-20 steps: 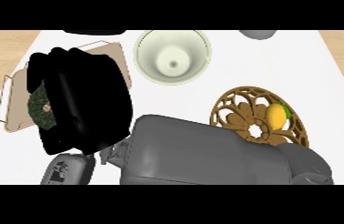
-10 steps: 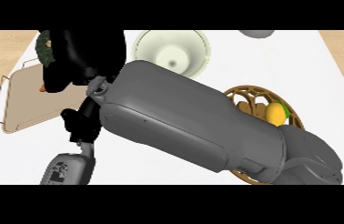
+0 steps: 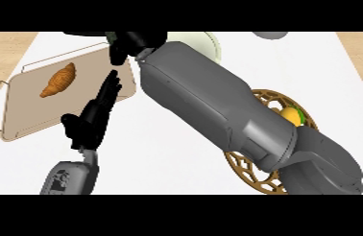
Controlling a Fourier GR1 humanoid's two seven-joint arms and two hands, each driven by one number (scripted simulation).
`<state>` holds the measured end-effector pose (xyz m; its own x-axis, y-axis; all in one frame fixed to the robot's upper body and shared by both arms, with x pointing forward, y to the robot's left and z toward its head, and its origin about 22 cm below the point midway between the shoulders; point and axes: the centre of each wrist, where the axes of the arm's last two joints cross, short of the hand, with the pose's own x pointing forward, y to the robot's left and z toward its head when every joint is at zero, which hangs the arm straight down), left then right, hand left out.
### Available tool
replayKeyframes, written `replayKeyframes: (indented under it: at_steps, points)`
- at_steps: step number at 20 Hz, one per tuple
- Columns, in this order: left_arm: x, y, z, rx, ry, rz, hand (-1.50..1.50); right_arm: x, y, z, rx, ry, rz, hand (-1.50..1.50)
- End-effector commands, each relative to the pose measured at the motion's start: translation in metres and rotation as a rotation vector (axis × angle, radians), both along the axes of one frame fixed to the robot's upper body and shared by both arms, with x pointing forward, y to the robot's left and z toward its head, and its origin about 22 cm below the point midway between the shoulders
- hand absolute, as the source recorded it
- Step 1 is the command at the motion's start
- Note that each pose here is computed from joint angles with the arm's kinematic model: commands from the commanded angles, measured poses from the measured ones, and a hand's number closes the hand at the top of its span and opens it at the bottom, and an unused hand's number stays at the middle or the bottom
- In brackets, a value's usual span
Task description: Pick the squash from the placemat and place it in the bowl
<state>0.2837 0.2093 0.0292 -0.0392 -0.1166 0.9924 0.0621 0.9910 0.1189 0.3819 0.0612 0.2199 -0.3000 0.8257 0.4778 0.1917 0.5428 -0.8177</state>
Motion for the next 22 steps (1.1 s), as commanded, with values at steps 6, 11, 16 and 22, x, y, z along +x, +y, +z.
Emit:
replayKeyframes:
  at_steps: [6, 11, 16, 22]
  points:
    - [-0.004, 0.005, -0.003, -0.018, 0.004, -0.002, 0.00, 0.049, -0.050, -0.039, -0.084, 0.029, -0.095, 1.50]
    - [0.001, -0.018, 0.002, -0.001, -0.019, -0.006, 0.00, 0.058, -0.081, -0.082, -0.069, 0.063, -0.150, 1.50]
    - [-0.003, -0.018, 0.003, 0.001, -0.027, -0.035, 0.00, 0.068, -0.117, -0.099, 0.030, 0.233, -0.133, 1.50]
    - [0.002, -0.009, 0.017, -0.009, -0.006, -0.031, 0.00, 0.064, -0.116, -0.113, 0.124, 0.319, 0.057, -1.50]
